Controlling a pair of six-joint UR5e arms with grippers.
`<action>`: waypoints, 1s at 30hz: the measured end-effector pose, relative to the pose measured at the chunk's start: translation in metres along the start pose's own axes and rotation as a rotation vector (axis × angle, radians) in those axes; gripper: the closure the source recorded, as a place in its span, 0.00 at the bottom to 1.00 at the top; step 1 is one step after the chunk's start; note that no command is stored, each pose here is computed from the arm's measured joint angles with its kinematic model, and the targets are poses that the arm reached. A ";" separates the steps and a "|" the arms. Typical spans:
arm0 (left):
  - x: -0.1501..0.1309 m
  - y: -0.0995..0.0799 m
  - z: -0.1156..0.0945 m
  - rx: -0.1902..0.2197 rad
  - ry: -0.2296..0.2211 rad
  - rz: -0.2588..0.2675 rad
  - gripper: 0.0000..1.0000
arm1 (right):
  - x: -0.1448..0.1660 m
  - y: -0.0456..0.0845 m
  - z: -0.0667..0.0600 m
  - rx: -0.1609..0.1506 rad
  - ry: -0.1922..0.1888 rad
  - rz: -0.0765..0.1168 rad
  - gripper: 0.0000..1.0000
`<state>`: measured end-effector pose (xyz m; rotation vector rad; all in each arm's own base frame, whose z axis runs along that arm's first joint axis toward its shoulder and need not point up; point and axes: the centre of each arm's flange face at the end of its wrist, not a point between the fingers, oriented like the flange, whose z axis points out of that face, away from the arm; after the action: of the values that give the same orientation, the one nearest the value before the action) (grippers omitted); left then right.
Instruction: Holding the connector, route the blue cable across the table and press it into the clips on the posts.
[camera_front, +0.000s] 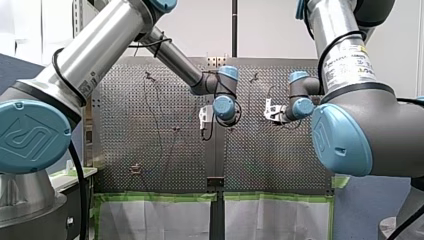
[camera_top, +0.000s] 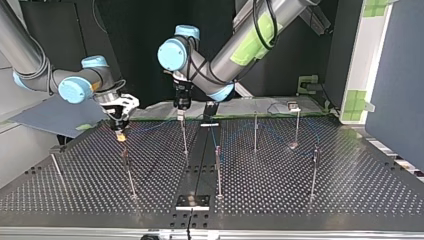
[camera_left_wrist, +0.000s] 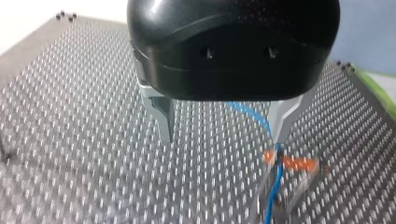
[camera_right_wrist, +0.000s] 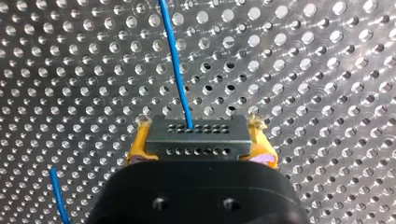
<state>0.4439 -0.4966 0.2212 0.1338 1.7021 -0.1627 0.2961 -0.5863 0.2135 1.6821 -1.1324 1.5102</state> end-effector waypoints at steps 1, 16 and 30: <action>0.001 -0.005 -0.003 0.008 -0.002 -0.002 0.00 | 0.000 0.001 0.000 0.000 0.001 0.000 1.00; 0.042 -0.070 -0.024 0.054 0.058 -0.016 0.00 | 0.002 0.011 0.000 0.026 0.000 0.002 1.00; 0.075 -0.094 -0.007 -0.017 0.059 -0.003 0.00 | 0.002 0.010 0.000 0.048 -0.001 0.003 1.00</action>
<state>0.4097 -0.5877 0.1505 0.1243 1.7618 -0.1479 0.2873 -0.5906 0.2145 1.7144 -1.1083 1.5500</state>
